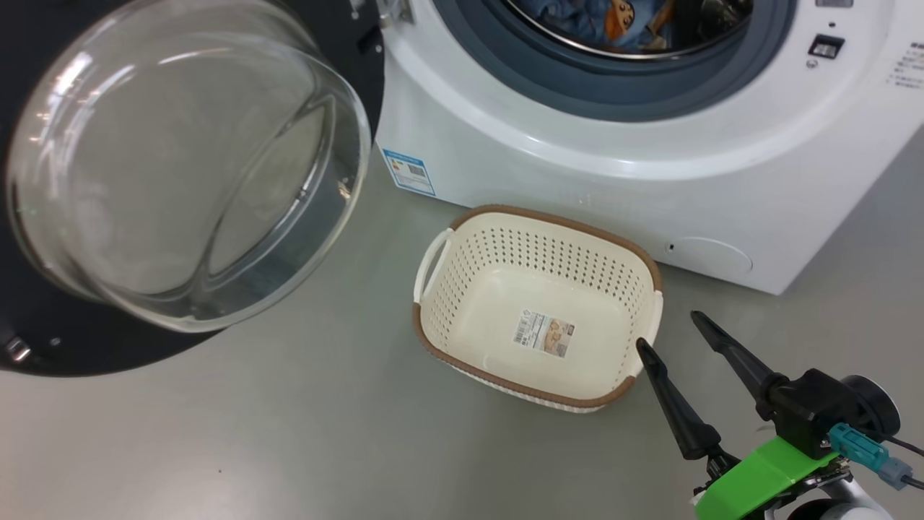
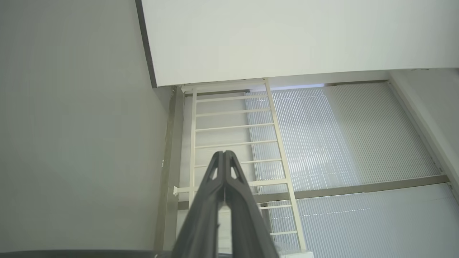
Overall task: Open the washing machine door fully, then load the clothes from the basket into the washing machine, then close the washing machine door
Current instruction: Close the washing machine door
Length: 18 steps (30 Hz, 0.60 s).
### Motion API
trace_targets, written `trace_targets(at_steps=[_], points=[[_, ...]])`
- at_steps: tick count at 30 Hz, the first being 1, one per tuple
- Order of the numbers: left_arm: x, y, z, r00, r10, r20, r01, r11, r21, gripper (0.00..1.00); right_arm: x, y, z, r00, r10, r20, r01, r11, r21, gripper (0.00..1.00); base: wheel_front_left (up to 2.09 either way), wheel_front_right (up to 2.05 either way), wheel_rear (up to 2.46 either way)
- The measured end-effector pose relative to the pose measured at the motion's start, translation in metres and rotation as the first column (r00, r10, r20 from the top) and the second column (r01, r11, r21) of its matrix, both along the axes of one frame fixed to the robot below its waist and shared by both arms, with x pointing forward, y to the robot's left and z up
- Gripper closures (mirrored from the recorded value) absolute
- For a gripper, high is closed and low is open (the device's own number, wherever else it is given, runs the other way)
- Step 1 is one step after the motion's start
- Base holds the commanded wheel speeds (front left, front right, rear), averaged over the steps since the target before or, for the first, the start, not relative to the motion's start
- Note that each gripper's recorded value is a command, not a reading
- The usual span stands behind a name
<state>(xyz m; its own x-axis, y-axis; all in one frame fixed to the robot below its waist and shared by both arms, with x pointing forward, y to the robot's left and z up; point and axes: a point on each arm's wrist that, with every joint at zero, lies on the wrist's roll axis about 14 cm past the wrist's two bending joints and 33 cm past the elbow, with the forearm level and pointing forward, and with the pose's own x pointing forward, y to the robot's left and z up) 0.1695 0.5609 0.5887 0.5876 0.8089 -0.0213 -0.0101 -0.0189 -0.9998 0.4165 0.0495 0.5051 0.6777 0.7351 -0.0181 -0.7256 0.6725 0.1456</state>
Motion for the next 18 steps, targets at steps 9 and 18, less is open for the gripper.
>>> trace_targets(at_steps=[9, 18], points=[[0.058, -0.008, -0.016, 0.976, -0.157, -0.148, 0.157, 0.988, -0.014, 1.00, 0.010, -0.011, -0.010, 1.000, -0.021, -0.022, 0.021, 1.000, -0.019, 0.00, 0.00, 0.00, 0.00], [0.085, -0.026, -0.044, 0.928, -0.278, -0.247, 0.271, 0.960, -0.065, 1.00, 0.012, -0.016, -0.014, 0.999, -0.033, -0.031, 0.032, 0.999, -0.023, 0.00, 0.00, 0.00, 0.00]])
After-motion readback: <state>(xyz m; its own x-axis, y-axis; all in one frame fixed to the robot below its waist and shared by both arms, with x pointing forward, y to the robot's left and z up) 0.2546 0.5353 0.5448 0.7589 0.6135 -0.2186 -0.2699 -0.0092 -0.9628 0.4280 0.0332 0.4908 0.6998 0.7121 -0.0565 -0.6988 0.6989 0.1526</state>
